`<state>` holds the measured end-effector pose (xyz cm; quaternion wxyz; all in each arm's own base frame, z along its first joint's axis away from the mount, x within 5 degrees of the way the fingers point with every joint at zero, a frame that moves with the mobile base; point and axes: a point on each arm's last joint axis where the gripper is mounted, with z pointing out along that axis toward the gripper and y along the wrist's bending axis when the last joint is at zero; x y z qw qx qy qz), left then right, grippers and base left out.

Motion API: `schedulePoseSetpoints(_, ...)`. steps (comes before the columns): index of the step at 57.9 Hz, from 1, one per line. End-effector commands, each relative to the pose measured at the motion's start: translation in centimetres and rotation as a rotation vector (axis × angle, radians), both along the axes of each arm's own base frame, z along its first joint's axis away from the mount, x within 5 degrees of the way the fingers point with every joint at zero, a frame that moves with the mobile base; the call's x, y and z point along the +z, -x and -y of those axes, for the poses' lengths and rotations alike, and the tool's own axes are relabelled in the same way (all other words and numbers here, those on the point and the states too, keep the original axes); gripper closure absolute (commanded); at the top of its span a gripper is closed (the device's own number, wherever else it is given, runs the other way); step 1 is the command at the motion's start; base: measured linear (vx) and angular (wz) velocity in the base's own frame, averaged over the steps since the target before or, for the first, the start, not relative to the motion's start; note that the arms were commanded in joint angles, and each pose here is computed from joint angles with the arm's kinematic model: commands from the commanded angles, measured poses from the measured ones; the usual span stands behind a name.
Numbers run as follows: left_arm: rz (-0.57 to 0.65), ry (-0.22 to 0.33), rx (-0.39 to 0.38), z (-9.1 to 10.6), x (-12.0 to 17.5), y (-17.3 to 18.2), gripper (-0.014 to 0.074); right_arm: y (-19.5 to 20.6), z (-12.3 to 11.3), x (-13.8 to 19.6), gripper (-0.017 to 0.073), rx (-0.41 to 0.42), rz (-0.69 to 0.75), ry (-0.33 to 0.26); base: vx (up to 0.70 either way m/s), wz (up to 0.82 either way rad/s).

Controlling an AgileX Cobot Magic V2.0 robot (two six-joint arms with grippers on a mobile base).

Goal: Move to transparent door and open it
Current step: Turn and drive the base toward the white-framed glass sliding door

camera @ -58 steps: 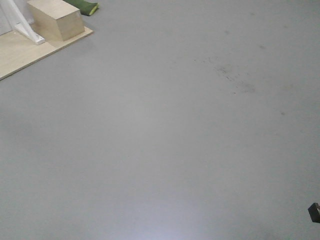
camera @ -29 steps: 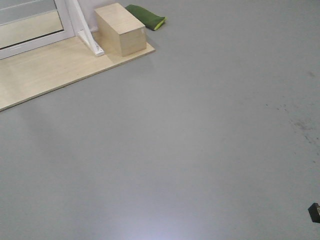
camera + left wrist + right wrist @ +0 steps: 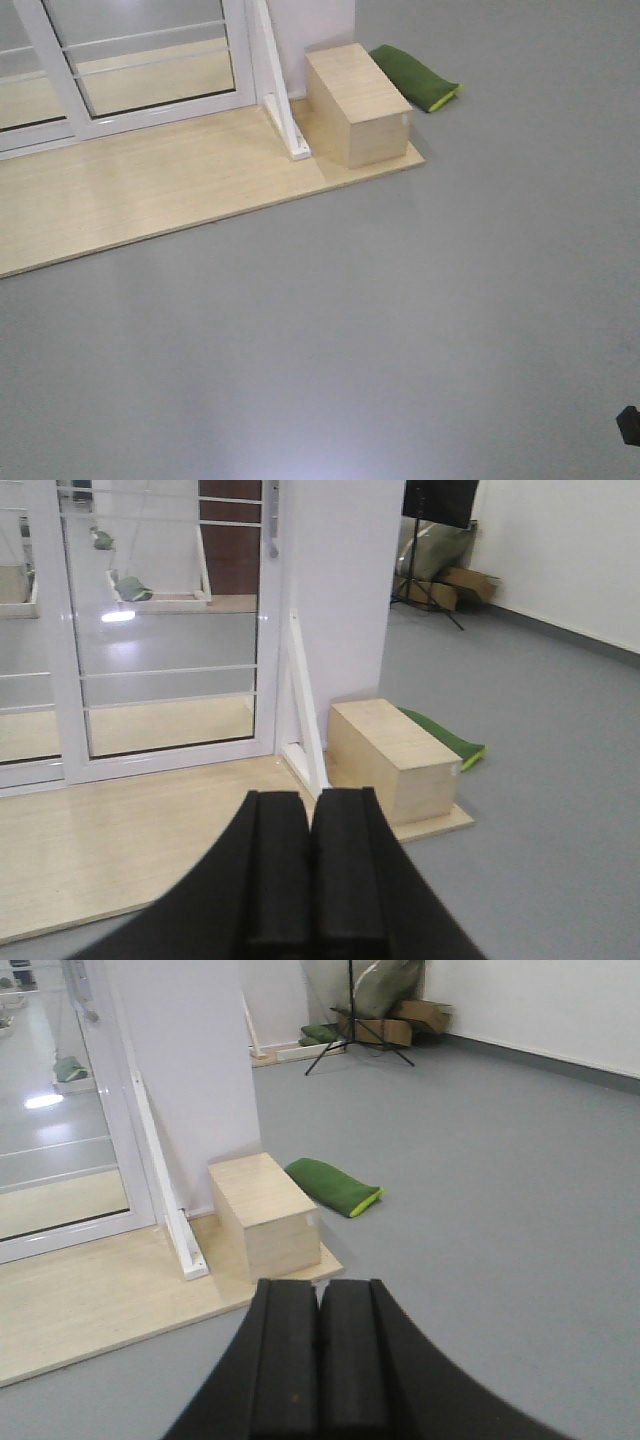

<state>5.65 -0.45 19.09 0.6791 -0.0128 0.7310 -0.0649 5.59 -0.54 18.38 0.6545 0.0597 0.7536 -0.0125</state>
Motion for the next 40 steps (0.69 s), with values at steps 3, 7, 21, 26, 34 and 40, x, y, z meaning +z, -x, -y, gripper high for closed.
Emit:
schedulePoseSetpoints(3, 0.070, 0.020, -0.004, 0.02, 0.24, 0.02, 0.0600, 0.03, 0.01, 0.76, 0.0568, 0.000, 0.092, 0.017, 0.80, 0.42)
schedulePoseSetpoints(7, 0.070, 0.020, -0.004, 0.02, 0.24, 0.02, 0.0600, 0.03, 0.01, 0.76, 0.0568, 0.000, 0.092, 0.017, 0.81, 0.41)
schedulePoseSetpoints(21, 0.070, 0.020, -0.004, 0.02, 0.24, 0.02, 0.0600, 0.03, 0.01, 0.79, 0.0568, 0.000, 0.095, 0.017, 0.81, 0.34)
schedulePoseSetpoints(26, 0.070, 0.020, -0.004, 0.02, 0.24, 0.02, 0.0600, 0.03, 0.01, 0.78, 0.0568, 0.000, 0.095, 0.017, 0.79, 0.28)
schedulePoseSetpoints(34, 0.070, 0.020, -0.004, 0.02, 0.24, 0.02, 0.0600, 0.03, 0.01, 0.78, 0.0568, 0.000, 0.095, 0.017, 0.77, 0.27)
schedulePoseSetpoints(40, 0.070, 0.020, -0.004, 0.02, 0.24, 0.02, 0.0600, 0.03, 0.01, 0.79, 0.0568, 0.000, 0.096, 0.017, 0.74, 0.26)
